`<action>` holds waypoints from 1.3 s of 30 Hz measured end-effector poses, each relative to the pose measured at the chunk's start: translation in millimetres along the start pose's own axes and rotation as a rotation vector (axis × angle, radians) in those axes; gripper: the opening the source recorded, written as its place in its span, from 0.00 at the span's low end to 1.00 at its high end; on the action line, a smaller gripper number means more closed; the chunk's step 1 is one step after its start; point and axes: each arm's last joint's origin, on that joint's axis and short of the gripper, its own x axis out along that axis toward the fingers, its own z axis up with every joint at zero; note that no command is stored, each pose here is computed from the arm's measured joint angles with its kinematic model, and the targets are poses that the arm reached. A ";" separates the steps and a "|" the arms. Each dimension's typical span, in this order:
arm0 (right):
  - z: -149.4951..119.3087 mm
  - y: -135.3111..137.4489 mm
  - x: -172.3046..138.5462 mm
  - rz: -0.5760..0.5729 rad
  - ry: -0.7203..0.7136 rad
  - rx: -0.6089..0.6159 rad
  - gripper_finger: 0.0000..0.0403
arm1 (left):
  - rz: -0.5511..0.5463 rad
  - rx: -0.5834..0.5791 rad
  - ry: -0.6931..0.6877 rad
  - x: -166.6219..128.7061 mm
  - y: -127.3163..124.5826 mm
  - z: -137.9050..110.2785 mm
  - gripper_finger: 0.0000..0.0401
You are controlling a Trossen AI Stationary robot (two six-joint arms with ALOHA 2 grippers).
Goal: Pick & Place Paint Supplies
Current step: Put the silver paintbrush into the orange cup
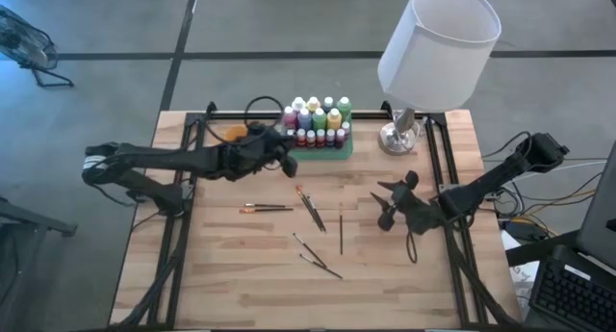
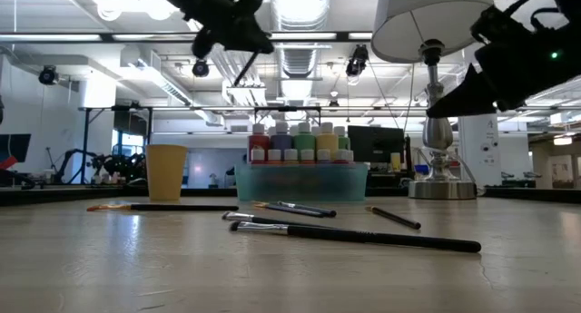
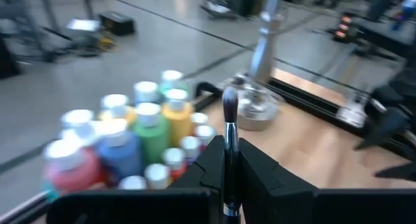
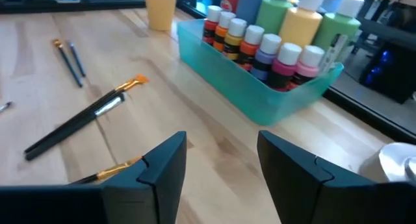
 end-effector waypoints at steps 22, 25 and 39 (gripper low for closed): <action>-11.5 -10.2 7.4 -0.033 -0.018 0.057 0.50 | 0.566 -0.032 -0.341 -51.1 78.5 -50.9 0.06; -11.9 -10.2 7.6 -0.033 -0.017 0.054 0.51 | 0.599 -0.041 -0.350 -50.5 88.2 -59.8 0.06; -12.7 -11.5 9.2 -0.044 -0.013 0.054 0.51 | 0.744 -0.026 -0.362 -41.9 124.7 -61.8 0.06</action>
